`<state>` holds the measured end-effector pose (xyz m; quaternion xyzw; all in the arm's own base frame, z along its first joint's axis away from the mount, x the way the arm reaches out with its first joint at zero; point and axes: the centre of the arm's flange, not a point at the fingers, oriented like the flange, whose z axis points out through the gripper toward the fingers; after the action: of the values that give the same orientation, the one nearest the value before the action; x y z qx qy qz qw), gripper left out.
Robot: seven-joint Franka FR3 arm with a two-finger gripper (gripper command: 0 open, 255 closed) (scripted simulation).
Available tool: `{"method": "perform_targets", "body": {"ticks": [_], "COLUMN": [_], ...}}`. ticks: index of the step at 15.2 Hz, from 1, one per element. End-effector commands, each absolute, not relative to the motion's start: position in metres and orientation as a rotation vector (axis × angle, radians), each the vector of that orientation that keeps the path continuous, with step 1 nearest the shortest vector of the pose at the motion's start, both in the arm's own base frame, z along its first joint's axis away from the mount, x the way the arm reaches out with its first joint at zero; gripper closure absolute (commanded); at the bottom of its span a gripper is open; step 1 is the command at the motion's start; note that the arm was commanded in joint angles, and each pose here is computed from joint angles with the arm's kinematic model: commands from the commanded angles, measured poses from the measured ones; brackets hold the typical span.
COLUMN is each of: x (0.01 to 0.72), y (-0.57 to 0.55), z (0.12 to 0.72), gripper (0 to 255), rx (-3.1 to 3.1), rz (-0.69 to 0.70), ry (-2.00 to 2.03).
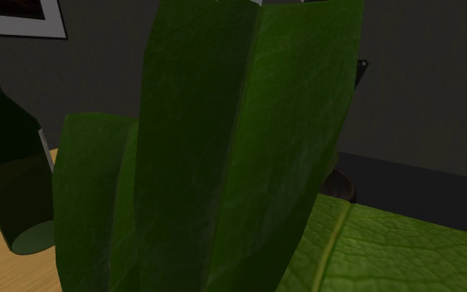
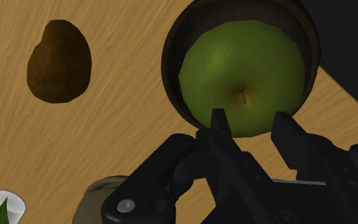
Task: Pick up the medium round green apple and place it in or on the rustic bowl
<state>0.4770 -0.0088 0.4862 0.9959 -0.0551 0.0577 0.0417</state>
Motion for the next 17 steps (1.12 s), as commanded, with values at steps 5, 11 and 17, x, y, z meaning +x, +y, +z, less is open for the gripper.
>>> {"method": "perform_targets", "body": {"ticks": [5,11,17], "x": [0.477,0.471,0.472], "y": [-0.009,-0.004,-0.004], "z": [0.486,0.536,0.536], "gripper": [0,0,0], "rx": [3.048,3.048,3.048], "rz": [0.177,0.177,0.177], "ry": [-0.169,-0.169,-0.169]}}
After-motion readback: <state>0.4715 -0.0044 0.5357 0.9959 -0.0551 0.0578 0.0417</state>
